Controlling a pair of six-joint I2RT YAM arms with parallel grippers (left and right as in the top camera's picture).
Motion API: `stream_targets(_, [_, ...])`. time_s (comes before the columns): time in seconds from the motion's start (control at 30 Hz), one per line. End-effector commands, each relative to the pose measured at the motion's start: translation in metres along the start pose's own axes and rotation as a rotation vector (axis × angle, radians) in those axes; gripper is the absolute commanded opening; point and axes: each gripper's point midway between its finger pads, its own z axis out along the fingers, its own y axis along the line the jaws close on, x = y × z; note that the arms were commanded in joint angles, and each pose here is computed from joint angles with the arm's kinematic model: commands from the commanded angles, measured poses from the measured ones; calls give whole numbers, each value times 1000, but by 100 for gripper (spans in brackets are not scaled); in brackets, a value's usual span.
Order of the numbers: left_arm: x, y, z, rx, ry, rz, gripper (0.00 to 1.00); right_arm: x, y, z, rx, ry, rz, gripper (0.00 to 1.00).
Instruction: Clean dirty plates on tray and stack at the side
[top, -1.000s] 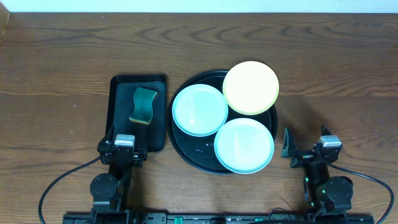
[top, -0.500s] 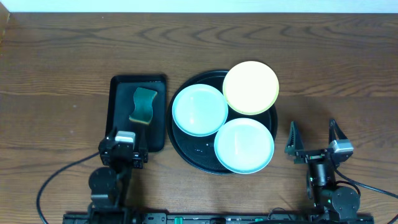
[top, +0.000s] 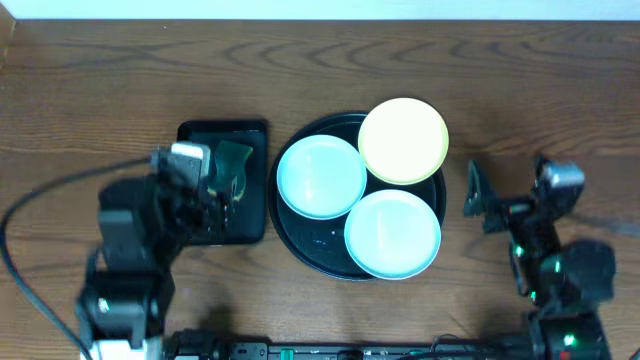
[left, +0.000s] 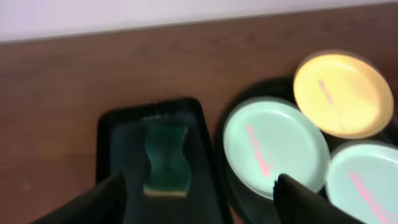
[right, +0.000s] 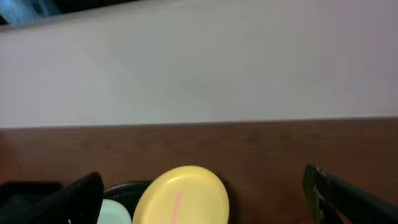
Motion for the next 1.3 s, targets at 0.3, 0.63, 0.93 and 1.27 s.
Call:
stream_targets(0.3, [-28, -3, 21, 89, 494, -194, 76, 12, 15, 51, -40, 594, 94, 99])
stream_targets(0.63, [1, -14, 53, 139, 699, -422, 76, 31, 53, 77, -266, 715, 215, 92])
stream_targets(0.93, [10, 25, 68, -96, 706, -424, 76, 97, 80, 99, -185, 938, 391, 72])
stream_targets(1.27, [15, 67, 60, -377, 688, -436, 76, 187, 109, 105, 18, 1141, 312, 50])
